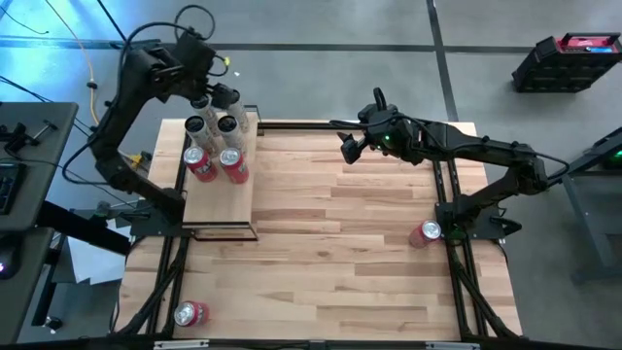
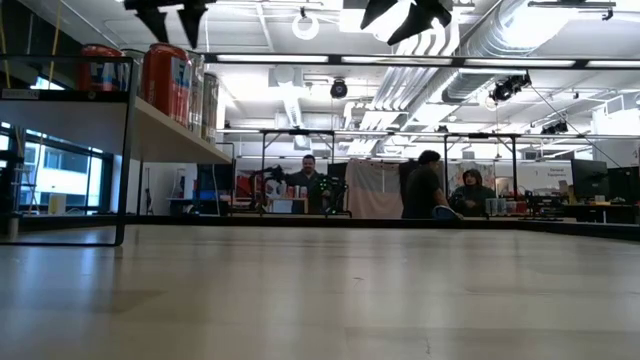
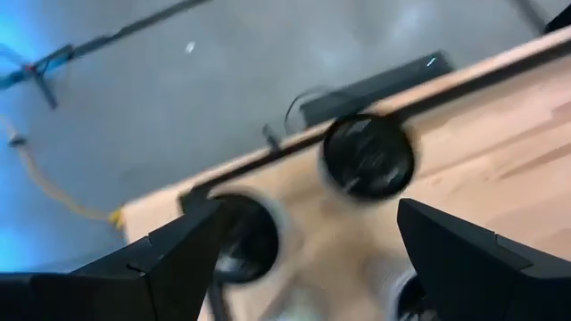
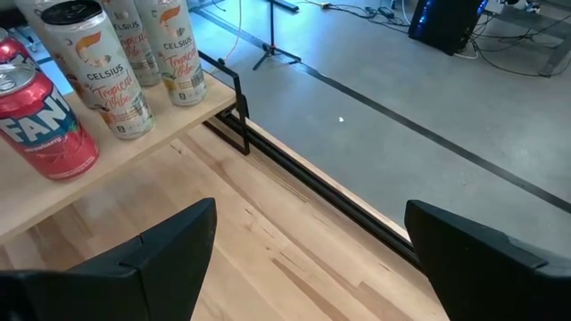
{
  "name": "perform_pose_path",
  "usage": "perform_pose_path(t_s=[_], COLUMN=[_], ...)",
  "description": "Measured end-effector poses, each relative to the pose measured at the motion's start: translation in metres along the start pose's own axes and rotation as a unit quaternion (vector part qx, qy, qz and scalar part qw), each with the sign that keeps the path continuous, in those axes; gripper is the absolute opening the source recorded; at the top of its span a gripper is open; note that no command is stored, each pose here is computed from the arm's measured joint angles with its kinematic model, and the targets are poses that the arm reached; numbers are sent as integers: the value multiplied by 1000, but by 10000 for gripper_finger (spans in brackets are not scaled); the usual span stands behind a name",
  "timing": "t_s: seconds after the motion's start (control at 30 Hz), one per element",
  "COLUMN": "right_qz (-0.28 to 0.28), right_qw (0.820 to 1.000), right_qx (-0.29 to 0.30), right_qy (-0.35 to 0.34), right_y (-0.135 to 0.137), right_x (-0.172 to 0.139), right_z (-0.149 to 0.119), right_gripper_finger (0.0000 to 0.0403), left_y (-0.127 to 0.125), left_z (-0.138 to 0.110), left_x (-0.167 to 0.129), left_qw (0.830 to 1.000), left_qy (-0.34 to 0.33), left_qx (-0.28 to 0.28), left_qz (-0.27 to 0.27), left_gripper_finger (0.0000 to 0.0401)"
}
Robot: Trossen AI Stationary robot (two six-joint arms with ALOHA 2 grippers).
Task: Place canned beverage on shelf
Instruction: Adjust the white yellow soda cans
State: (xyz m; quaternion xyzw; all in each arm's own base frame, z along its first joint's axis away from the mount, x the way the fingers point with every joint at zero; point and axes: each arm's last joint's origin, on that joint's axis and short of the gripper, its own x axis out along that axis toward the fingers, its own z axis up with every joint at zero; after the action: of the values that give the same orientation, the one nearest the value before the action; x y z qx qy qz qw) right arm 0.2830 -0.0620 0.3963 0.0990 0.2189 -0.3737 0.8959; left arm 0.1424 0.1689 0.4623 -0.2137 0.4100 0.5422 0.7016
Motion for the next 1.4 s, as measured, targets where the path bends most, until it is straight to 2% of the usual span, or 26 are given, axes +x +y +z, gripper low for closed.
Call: perform_pose_path(t_s=[0.17,0.37,0.67,0.9,1.27,1.4], right_qz=[1,20,21,19,19,21], right_qw=[1000,1000,999,1000,1000,1000], right_qx=[4,19,27,22,21,21], right_qy=[-2,4,4,4,3,4], right_y=[0,1,1,1,1,1], right_x=[0,0,0,0,0,0], right_z=[1,0,0,0,0,0], right_gripper_finger=[348,348,348,348,348,348], left_y=[12,20,19,20,20,17], left_z=[-4,-8,-8,-6,-5,-9], left_x=[2,27,28,35,37,45], left_qw=[999,997,997,994,993,992], left_qy=[6,56,59,66,66,76], left_qx=[-31,-47,-47,-79,-80,-63], left_qz=[11,31,26,36,48,75], left_gripper_finger=[326,326,326,326,326,326])
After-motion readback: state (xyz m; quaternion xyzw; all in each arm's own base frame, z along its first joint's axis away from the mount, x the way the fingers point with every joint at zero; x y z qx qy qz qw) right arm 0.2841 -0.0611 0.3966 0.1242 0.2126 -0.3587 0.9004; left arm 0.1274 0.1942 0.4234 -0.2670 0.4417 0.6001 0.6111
